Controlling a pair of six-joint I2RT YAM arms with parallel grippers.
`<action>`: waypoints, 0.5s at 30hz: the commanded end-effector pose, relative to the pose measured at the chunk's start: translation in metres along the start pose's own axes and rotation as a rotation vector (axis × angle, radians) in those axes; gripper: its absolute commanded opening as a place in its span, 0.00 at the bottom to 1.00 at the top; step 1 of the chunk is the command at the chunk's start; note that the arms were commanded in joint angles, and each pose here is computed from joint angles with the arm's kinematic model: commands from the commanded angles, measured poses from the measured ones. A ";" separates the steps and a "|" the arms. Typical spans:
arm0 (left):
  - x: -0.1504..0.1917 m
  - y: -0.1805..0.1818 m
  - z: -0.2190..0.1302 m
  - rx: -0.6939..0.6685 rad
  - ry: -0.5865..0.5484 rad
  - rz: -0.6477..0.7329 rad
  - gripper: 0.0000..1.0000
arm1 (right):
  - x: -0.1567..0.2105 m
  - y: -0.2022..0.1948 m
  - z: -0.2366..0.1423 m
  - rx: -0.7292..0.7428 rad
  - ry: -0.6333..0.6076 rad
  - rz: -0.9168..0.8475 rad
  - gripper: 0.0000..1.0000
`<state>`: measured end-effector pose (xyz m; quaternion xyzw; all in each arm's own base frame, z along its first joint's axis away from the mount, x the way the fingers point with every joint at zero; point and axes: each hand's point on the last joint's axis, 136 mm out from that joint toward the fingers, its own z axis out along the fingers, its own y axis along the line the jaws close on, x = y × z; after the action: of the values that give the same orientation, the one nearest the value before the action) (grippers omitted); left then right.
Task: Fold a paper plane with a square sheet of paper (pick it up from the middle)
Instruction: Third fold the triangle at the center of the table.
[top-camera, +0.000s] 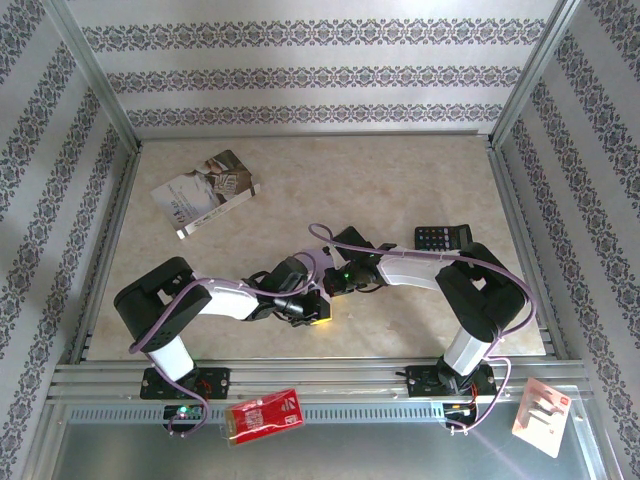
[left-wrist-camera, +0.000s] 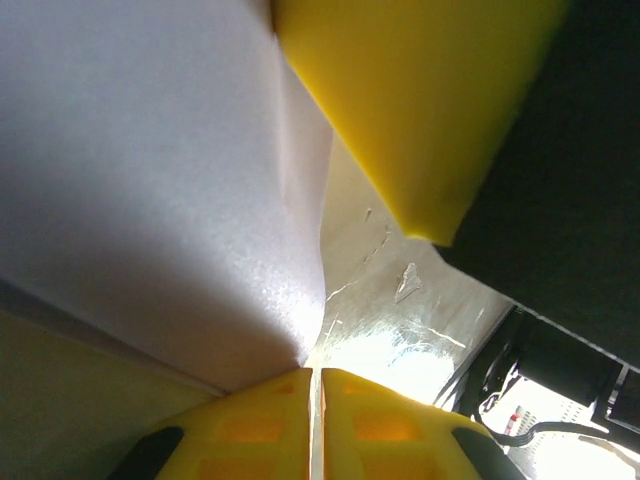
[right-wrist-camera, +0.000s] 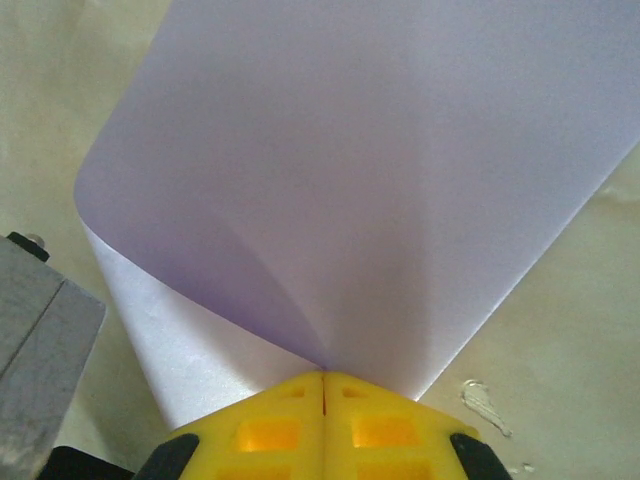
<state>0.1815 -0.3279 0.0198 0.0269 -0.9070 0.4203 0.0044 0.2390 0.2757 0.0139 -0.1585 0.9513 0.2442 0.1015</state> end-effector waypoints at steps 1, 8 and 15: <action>0.006 0.002 -0.004 -0.069 0.003 0.055 0.10 | 0.031 -0.022 0.008 0.073 0.092 0.047 0.00; -0.003 -0.012 -0.011 -0.052 -0.045 0.086 0.10 | 0.031 -0.022 0.007 0.072 0.090 0.047 0.00; 0.000 0.004 0.004 -0.092 -0.005 0.073 0.09 | 0.031 -0.022 0.006 0.073 0.089 0.046 0.00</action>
<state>0.1866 -0.3266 0.0243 0.0119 -0.9177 0.3967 -0.0188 0.2389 0.2756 0.0140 -0.1538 0.9517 0.2455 0.1016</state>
